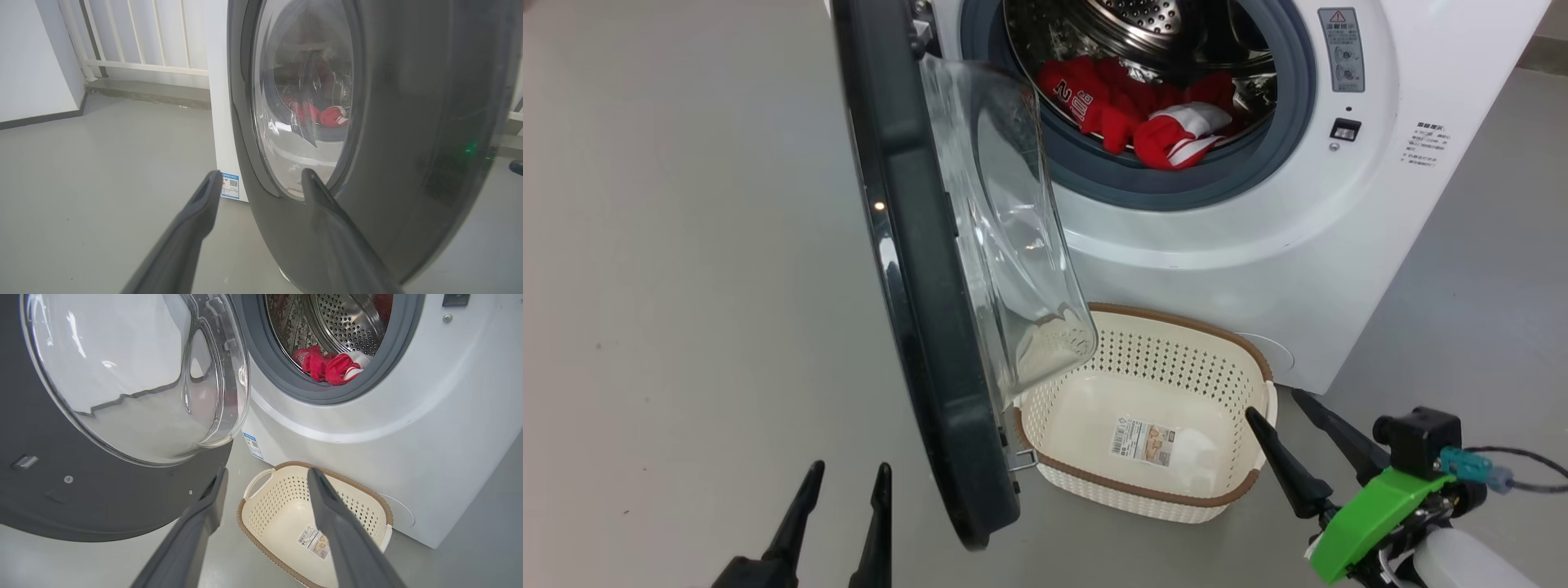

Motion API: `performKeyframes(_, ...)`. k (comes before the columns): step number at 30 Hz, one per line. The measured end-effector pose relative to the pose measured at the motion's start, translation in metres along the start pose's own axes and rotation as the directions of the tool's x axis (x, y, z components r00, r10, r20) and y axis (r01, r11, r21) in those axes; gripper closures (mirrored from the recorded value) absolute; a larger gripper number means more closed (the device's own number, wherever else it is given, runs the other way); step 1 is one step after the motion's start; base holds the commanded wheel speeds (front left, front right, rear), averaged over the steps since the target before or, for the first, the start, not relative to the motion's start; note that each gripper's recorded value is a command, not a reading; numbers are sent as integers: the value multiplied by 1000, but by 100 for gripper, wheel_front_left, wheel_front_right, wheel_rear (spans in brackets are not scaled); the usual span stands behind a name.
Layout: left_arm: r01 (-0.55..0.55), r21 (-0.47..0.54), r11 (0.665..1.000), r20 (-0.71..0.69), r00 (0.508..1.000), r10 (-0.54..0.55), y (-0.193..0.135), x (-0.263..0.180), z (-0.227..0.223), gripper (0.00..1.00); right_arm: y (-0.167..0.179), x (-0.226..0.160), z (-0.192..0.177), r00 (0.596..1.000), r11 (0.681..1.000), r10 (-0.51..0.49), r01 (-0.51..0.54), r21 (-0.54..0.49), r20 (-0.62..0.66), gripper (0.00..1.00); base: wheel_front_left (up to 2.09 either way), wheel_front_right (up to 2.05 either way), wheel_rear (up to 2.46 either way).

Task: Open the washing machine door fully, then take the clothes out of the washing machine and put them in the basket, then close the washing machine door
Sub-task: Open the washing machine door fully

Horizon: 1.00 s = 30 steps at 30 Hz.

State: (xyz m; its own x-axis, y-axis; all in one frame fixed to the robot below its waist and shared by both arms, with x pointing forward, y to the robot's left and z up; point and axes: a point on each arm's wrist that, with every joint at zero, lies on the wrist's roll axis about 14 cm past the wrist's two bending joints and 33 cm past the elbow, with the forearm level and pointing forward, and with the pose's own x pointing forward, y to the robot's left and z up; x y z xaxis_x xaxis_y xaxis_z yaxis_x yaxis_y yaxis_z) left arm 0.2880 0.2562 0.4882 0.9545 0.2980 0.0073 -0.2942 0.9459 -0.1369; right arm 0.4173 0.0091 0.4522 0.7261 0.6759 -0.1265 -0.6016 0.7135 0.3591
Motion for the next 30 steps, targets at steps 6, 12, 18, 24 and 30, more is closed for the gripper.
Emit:
performKeyframes(6, -4, 2, 1000, -2, 1000, 4, 1, 0, 0, 0, -8, -9, 6, 997, 997, -53, 56, -59, 58, 0, 0, 0, 0)
performKeyframes(12, -10, 4, 1000, -5, 1000, 10, 2, 0, -1, 0, -9, -12, 19, 990, 991, -75, 88, -103, 122, 0, 0, 0, 0)
performKeyframes(18, -11, 4, 1000, -1, 1000, 11, 2, 0, 0, 0, -8, -15, 29, 981, 988, -89, 109, -111, 171, 0, 0, 0, 0)
performKeyframes(24, -14, 3, 1000, 2, 1000, 14, 3, -1, 1, 0, -11, -22, 16, 984, 986, -113, 129, -107, 140, 0, 0, 0, 0)
performKeyframes(30, -16, 2, 1000, 2, 1000, 16, 3, -1, 1, 0, -11, -22, 14, 984, 983, -116, 133, -122, 137, 0, 0, 0, 0)
